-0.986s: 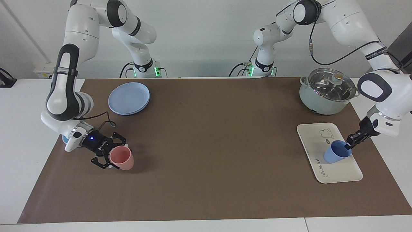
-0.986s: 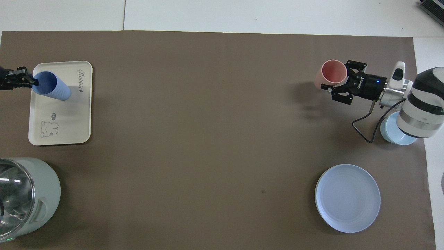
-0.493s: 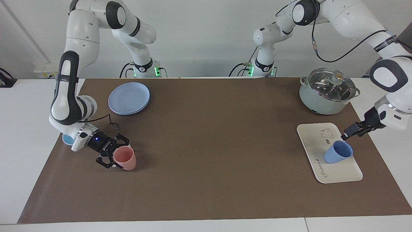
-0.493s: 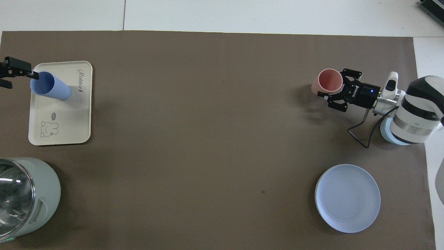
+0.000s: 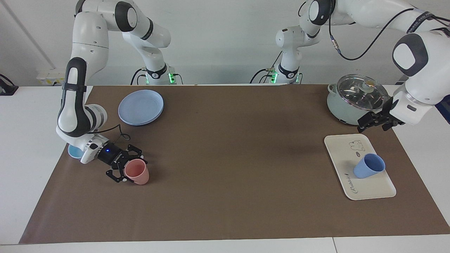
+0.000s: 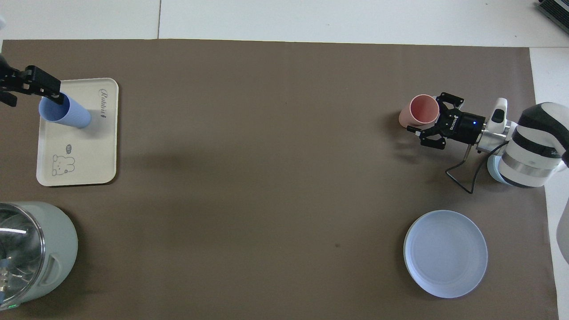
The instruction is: Place cup on tray
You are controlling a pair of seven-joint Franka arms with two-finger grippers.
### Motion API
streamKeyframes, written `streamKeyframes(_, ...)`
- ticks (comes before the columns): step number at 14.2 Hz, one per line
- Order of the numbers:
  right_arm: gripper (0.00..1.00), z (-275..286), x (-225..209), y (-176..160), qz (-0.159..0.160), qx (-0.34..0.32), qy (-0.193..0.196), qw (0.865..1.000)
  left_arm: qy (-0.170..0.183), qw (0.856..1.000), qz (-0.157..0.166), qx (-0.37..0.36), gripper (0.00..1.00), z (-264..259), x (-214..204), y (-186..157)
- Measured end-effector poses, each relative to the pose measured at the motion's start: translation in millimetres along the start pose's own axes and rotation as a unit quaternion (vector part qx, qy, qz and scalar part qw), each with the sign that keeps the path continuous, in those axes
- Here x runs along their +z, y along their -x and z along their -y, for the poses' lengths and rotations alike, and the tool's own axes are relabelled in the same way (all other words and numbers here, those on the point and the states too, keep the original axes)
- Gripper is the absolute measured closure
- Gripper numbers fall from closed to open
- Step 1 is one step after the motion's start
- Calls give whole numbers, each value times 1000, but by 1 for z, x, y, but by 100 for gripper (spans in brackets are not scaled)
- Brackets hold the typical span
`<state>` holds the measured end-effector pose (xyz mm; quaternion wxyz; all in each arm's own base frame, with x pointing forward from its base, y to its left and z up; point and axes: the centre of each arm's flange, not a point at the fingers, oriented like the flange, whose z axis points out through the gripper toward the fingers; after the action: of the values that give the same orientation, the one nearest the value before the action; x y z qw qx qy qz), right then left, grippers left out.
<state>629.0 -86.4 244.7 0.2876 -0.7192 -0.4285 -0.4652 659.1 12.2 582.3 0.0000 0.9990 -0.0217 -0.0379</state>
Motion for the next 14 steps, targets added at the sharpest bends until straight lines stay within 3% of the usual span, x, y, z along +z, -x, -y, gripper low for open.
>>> streamKeyframes(3,0,1,0,-3,-10,-1,-9,1000,-7,999,-29,16,0,-24,-49,30)
streamKeyframes(5,0,1,-2,-13,-16,-8,-11,1000,-11,999,-29,22,0,-34,-68,59)
streamKeyframes(10,0,-1,-16,-47,-29,-34,-7,999,-21,999,-12,28,0,-45,-49,111)
streamKeyframes(12,0,-1,-27,-66,-17,-40,-11,999,-15,999,-12,29,0,-48,-44,118)
streamKeyframes(14,0,2,-45,-100,20,-30,-24,999,-12,999,-12,29,0,-48,-44,120)
